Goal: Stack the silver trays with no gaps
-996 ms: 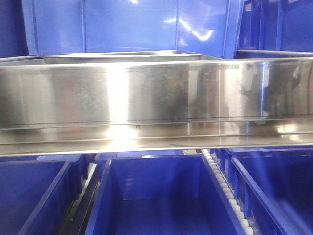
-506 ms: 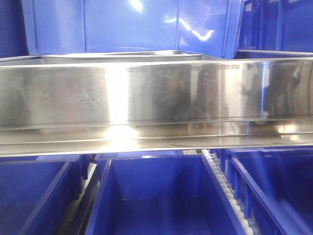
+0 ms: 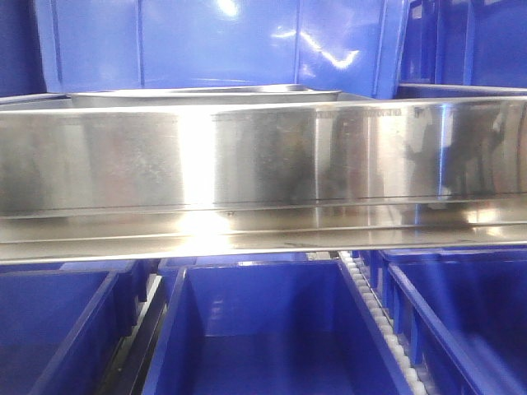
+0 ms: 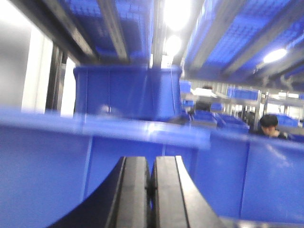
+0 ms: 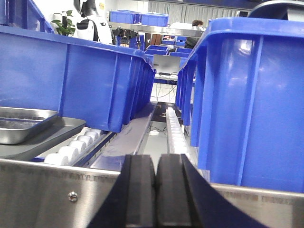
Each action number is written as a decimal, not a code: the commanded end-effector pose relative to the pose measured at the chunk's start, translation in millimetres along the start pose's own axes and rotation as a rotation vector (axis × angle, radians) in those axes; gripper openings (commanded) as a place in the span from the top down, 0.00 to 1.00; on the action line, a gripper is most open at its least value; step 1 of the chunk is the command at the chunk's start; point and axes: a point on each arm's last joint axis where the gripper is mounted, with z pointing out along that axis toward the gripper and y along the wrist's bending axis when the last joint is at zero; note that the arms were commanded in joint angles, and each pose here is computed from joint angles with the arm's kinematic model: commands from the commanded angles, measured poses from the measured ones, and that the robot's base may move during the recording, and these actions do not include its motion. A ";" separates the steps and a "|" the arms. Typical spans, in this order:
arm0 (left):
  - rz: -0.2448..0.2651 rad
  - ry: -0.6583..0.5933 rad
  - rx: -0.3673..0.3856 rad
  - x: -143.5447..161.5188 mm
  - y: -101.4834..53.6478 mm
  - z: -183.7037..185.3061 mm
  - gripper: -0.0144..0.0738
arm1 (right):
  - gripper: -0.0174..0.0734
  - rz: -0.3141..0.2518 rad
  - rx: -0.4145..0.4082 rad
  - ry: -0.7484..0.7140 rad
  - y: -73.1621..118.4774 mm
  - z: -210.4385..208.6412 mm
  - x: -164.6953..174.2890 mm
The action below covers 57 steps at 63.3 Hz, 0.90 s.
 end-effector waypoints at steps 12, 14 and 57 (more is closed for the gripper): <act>0.000 0.045 0.001 24.1 1.9 -2.9 0.85 | 0.90 -0.008 0.006 -0.034 -0.4 -0.3 -3.2; 0.000 0.055 0.000 27.5 2.2 -3.4 0.85 | 0.90 -0.008 0.006 -0.034 -0.4 -0.3 -3.2; 0.093 0.178 0.062 40.3 1.0 -5.1 0.85 | 0.90 -0.008 0.006 -0.034 -0.4 -0.3 -3.2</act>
